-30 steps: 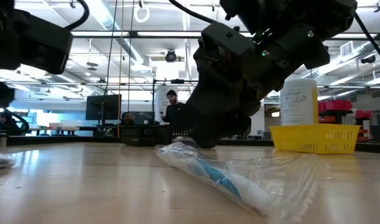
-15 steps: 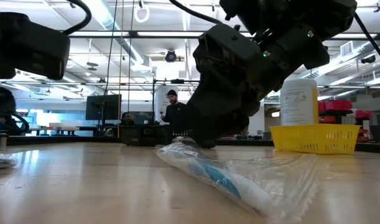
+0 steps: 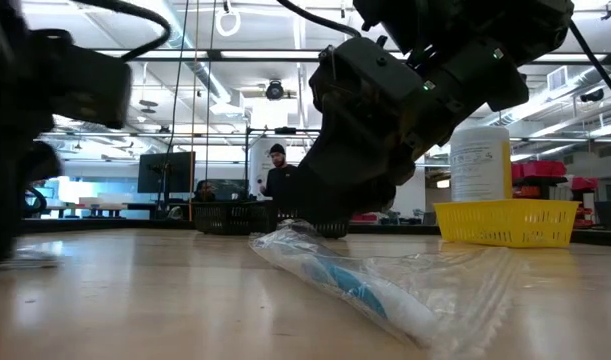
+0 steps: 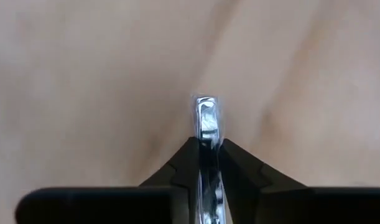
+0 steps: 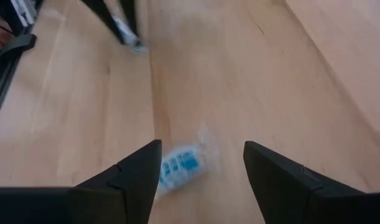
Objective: Pick & Place Travel size toiletries
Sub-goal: Put the nail cutter into the top yellow bin
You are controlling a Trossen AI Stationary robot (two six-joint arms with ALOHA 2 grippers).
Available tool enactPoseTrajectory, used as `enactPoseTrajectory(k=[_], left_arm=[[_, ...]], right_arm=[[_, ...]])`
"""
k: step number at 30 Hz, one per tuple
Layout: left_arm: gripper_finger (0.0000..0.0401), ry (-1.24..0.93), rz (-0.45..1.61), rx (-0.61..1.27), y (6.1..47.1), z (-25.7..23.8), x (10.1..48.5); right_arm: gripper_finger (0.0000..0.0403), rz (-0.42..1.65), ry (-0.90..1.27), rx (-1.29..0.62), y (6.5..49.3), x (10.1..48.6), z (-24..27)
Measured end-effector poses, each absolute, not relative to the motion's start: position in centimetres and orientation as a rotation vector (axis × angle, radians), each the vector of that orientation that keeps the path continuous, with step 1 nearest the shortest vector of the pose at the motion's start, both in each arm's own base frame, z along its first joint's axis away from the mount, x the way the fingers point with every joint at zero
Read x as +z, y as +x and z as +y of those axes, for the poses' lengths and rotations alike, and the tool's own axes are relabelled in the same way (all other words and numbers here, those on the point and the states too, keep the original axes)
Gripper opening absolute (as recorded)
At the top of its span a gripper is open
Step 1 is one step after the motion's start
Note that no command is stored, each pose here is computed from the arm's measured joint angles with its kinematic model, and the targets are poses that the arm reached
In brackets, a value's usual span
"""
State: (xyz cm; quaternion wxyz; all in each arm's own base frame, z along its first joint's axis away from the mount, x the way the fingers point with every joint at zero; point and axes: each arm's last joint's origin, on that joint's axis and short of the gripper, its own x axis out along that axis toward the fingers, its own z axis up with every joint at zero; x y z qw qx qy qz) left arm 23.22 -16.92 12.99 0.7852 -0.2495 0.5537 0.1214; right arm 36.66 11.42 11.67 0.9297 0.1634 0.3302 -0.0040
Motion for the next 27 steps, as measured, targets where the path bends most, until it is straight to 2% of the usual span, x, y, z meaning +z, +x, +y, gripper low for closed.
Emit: enactPoseTrajectory(k=[4,11,20,27], left_arm=[[0.0071,-0.460,1.154,0.261,23.9,-16.1,13.2],[0.0067,-0.283,1.044,0.209,26.4,-15.2,14.9],[0.0064,-0.191,0.937,0.187,28.9,-13.2,16.1],[0.0063,-0.154,0.854,0.158,30.4,-11.7,16.8]], right_arm=[[0.0231,0.627,0.266,0.032,36.9,12.1,11.5],[0.0222,0.496,-0.020,0.135,37.6,13.1,11.5],[0.0243,0.513,-0.028,0.091,38.0,12.9,9.5],[0.0263,0.538,-0.083,0.166,38.1,12.7,8.7]])
